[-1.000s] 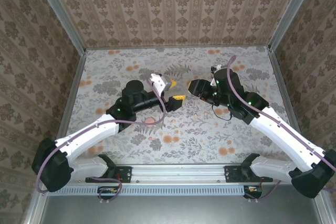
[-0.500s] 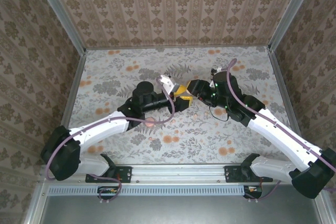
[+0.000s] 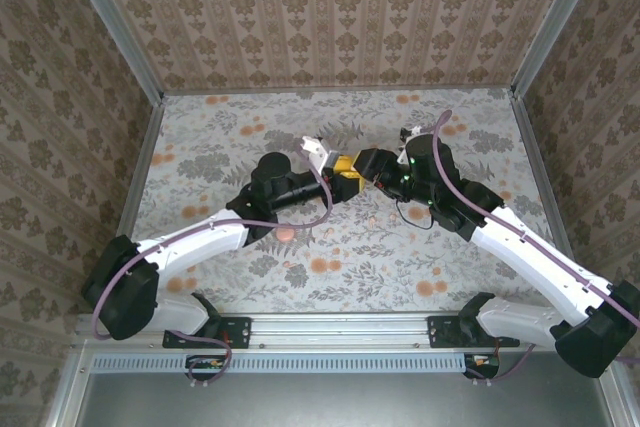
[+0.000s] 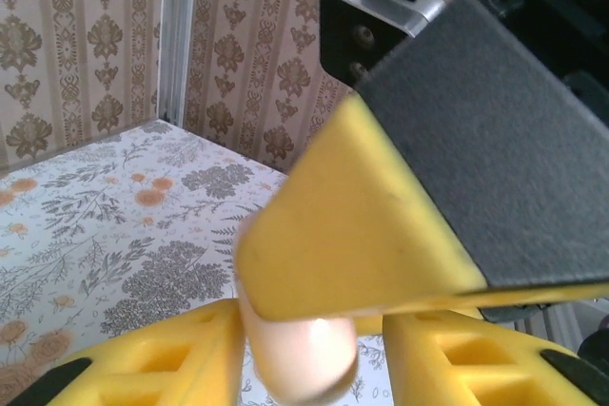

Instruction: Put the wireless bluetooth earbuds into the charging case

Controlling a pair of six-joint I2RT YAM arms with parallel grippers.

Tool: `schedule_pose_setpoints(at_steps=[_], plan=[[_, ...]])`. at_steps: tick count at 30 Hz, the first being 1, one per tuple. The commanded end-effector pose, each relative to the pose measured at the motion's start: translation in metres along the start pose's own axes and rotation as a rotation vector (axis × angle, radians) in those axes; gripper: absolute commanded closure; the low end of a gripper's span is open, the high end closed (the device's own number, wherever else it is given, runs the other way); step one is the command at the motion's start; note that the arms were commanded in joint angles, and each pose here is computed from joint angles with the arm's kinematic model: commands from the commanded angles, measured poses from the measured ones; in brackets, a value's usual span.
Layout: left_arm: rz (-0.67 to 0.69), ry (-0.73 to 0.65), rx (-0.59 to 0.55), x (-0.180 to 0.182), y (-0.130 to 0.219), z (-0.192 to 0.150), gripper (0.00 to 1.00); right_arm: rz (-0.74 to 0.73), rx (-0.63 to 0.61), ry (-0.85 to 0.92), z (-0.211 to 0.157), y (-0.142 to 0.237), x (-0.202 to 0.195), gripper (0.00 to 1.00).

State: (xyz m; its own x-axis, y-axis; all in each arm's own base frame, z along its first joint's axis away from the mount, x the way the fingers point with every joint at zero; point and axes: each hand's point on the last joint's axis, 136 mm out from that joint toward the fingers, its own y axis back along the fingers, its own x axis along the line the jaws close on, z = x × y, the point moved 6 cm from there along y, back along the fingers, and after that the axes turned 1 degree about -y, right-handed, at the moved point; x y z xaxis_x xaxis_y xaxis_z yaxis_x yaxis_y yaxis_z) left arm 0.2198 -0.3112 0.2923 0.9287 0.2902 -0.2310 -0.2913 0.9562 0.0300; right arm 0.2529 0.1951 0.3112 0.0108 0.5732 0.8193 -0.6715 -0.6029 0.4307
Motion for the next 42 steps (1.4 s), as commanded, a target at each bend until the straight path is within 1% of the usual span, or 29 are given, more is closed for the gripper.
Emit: schedule_pose_setpoints(at_steps=[1, 3, 6, 8, 11, 13, 15, 17, 19, 21, 25, 27, 29, 31, 42], plan=[[-0.021, 0.004, -0.067, -0.001, 0.001, 0.017, 0.67, 0.021, 0.027, 0.008, -0.005, -0.004, 0.001, 0.55], [-0.019, 0.009, -0.068, 0.001, 0.002, 0.017, 0.75, 0.027, 0.029, 0.015, -0.005, -0.004, 0.003, 0.55], [-0.027, 0.017, -0.068, 0.001, 0.002, 0.018, 0.82, 0.044, 0.024, 0.034, -0.003, -0.003, 0.007, 0.52], [-0.033, 0.026, -0.070, 0.001, 0.003, 0.019, 0.85, 0.067, 0.019, 0.068, -0.002, -0.001, 0.012, 0.47], [-0.044, 0.052, -0.074, 0.003, 0.006, 0.023, 0.90, 0.106, 0.007, 0.181, 0.003, 0.008, 0.026, 0.37], [-0.063, 0.088, -0.078, 0.004, 0.010, 0.026, 0.93, 0.138, -0.012, 0.275, 0.009, 0.021, 0.038, 0.32], [-0.089, 0.136, -0.085, 0.005, 0.016, 0.032, 0.94, 0.178, -0.031, 0.342, 0.014, 0.034, 0.047, 0.30], [-0.114, 0.172, -0.096, 0.005, 0.024, 0.041, 0.95, 0.251, -0.042, 0.369, 0.020, 0.044, 0.052, 0.32], [-0.169, 0.198, -0.098, 0.000, 0.031, 0.051, 0.95, 0.359, -0.038, 0.369, 0.025, 0.051, 0.059, 0.36], [-0.198, 0.216, -0.105, -0.005, 0.036, 0.060, 0.95, 0.446, -0.026, 0.369, 0.027, 0.053, 0.065, 0.36], [-0.236, 0.238, -0.131, -0.015, 0.045, 0.076, 0.95, 0.570, 0.007, 0.373, 0.025, 0.051, 0.076, 0.34], [-0.232, 0.254, -0.152, -0.017, 0.048, 0.082, 0.95, 0.617, 0.023, 0.366, 0.025, 0.050, 0.081, 0.39], [-0.222, 0.267, -0.169, -0.018, 0.050, 0.086, 0.95, 0.626, 0.029, 0.357, 0.025, 0.047, 0.082, 0.44], [-0.225, 0.271, -0.186, -0.020, 0.053, 0.091, 0.95, 0.622, 0.029, 0.357, 0.025, 0.045, 0.081, 0.44], [-0.249, 0.270, -0.220, -0.028, 0.061, 0.103, 0.97, 0.646, 0.023, 0.334, 0.023, 0.041, 0.074, 0.36]])
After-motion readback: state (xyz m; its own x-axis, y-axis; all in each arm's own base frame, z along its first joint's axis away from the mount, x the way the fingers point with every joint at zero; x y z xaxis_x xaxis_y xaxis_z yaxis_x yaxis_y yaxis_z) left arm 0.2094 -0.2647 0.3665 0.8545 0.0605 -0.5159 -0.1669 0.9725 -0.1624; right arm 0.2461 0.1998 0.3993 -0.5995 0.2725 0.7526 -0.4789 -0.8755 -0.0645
